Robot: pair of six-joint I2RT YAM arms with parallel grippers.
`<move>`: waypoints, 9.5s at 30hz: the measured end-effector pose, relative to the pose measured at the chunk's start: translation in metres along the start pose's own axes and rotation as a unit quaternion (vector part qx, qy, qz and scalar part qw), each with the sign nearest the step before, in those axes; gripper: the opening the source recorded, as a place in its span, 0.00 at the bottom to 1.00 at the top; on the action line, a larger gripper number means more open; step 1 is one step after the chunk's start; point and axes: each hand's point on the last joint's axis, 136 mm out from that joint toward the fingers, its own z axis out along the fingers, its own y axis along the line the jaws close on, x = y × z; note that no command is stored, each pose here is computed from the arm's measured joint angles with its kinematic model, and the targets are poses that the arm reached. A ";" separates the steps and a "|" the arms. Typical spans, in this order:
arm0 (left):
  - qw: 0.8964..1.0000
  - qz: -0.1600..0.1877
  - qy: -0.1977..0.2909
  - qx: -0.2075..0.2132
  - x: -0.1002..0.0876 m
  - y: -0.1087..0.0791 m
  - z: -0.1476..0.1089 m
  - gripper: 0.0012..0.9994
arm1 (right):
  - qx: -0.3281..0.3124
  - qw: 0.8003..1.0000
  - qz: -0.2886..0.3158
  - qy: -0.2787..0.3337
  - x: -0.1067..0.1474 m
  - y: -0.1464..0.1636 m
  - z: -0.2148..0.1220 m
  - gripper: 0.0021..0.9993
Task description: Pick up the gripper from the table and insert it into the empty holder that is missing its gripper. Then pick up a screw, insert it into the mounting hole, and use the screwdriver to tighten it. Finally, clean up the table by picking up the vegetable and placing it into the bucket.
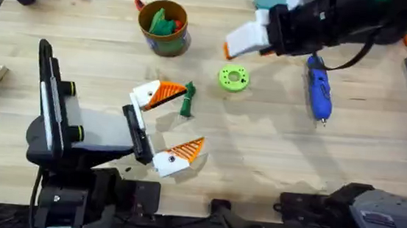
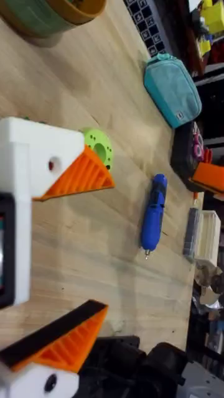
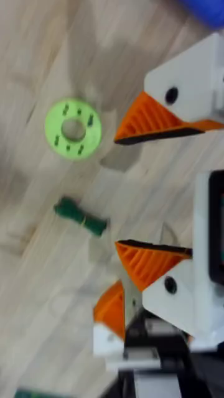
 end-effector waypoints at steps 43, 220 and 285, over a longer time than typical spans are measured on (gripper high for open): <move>1.000 0.000 0.000 0.000 0.000 0.000 0.000 0.99 | 0.197 0.959 -0.074 0.193 0.038 -0.096 0.145 0.36; 1.000 0.000 0.000 0.000 0.000 0.000 0.000 0.99 | -0.007 0.846 -0.523 0.098 0.026 0.190 0.055 0.00; 1.000 -0.010 0.000 0.000 0.000 0.000 0.000 0.99 | -0.002 0.843 -0.522 0.128 0.033 0.185 0.076 0.00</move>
